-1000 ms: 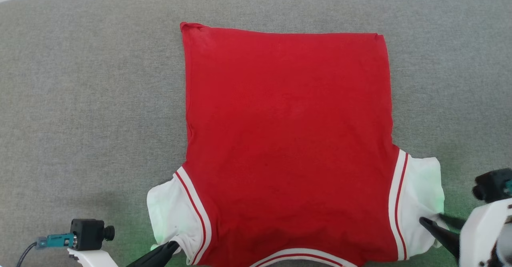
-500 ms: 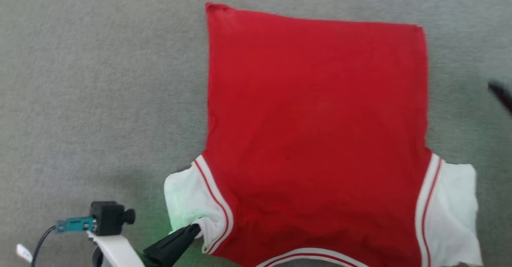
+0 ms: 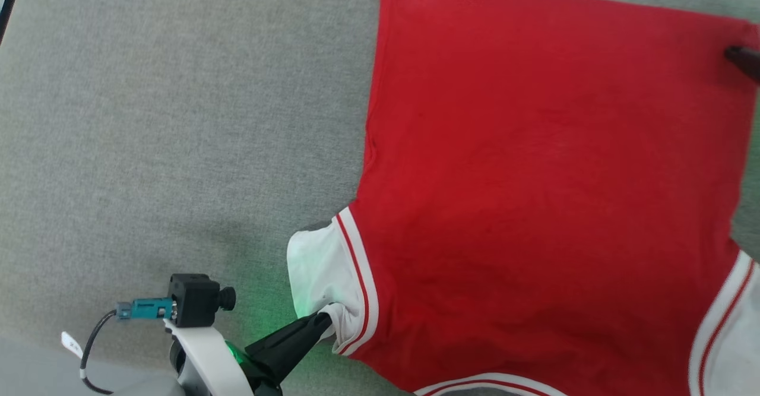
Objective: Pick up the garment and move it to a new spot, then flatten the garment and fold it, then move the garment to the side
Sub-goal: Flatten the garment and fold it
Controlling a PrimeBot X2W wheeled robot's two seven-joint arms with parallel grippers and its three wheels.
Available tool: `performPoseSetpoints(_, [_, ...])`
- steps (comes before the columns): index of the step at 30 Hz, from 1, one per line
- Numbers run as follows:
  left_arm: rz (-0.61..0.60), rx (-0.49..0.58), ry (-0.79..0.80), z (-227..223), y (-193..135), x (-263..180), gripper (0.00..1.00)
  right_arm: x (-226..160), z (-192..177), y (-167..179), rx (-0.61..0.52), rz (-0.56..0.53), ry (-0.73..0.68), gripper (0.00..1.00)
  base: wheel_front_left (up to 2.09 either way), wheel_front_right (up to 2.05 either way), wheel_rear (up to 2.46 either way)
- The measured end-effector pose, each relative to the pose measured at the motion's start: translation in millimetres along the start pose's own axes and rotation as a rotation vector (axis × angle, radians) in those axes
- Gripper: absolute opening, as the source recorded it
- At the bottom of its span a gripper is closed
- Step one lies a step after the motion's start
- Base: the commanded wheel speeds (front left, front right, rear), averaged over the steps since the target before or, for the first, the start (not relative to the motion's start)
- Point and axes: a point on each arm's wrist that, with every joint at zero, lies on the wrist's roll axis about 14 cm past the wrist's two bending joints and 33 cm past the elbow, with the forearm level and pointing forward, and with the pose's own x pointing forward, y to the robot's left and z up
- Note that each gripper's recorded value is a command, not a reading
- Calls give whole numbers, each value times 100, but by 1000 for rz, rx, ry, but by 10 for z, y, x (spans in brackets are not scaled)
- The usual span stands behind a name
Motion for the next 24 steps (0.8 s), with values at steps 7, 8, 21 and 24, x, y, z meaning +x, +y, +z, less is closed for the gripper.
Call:
performPoseSetpoints(7, [23, -12, 14, -9, 91, 39, 0, 303, -139, 62, 9, 10, 120, 100, 0, 0, 0])
performPoseSetpoints(8, [22, -10, 15, 0, 93, 52, 0, 317, -137, 60, 4, 5, 123, 100, 0, 0, 0])
performPoseSetpoints(21, [5, 24, -6, 154, 83, 98, 0, 37, -85, 30, -3, 18, 21, 0, 0, 0, 0])
performPoseSetpoints(24, [3, 31, -22, 179, 64, 62, 0, -237, -160, -104, -28, -7, 1, 0, 0, 0, 0])
